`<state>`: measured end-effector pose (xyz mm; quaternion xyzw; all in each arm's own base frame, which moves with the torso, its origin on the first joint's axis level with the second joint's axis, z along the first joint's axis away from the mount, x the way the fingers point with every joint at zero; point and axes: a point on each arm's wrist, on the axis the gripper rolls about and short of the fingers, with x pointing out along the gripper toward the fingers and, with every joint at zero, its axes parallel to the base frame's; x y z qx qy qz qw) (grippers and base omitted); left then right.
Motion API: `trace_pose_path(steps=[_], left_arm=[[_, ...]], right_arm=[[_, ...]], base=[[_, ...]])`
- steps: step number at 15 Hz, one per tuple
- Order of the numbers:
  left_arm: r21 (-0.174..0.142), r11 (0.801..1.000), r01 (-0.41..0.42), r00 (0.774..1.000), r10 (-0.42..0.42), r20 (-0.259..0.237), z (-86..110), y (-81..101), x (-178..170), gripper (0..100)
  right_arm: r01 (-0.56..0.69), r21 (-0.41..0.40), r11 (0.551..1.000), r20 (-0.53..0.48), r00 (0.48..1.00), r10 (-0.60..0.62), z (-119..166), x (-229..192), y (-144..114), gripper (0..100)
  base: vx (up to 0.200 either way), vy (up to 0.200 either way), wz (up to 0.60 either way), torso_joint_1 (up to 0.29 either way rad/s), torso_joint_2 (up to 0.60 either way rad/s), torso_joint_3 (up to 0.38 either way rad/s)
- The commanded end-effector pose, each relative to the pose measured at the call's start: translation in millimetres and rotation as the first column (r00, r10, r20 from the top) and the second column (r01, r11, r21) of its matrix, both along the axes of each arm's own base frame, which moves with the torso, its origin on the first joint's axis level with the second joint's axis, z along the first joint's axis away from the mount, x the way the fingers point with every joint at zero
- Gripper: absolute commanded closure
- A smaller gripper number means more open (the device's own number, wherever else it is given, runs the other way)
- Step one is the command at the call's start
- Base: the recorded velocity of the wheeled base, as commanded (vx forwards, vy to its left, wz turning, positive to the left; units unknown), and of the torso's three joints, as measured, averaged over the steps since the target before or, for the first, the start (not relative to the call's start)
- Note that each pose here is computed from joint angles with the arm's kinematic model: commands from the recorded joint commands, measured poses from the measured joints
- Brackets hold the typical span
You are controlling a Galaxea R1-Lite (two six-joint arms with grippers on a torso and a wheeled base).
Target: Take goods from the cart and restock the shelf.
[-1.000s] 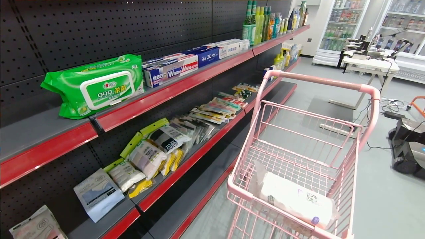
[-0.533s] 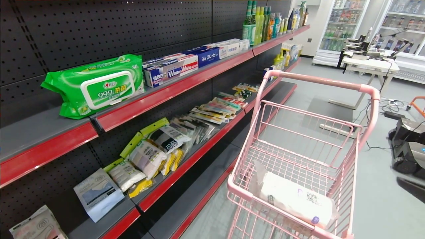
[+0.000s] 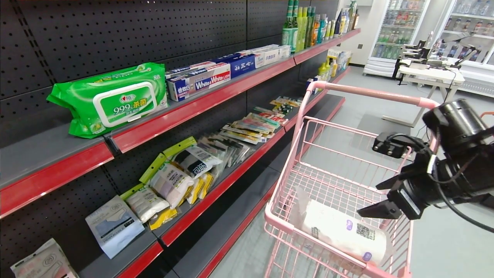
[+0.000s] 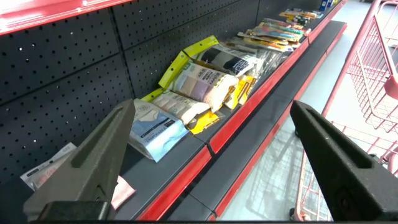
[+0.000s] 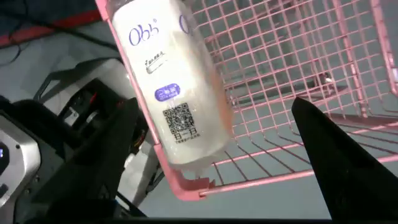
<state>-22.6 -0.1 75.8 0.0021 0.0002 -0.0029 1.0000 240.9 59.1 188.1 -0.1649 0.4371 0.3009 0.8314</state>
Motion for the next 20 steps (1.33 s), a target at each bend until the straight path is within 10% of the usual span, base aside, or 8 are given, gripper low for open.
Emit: trace_pose_path(steps=[1, 20], left_arm=[[0.000, 1.000, -0.001, 1.000, 0.001, 0.000, 0.0, 0.0, 0.0, 0], [0.000, 1.000, 0.000, 1.000, 0.000, 0.000, 0.0, 0.0, 0.0, 0]], right_arm=[[-0.033, -0.019, 0.999, -0.069, 0.997, 0.031, -18.3, 25.8, 11.1, 0], [-0.247, -0.160, 0.956, -0.292, 0.937, 0.193, -72.1, 56.0, 73.6, 0]], base=[[0.000, 0.000, 0.00, 0.000, 0.00, 0.000], [0.000, 0.000, 0.00, 0.000, 0.00, 0.000]])
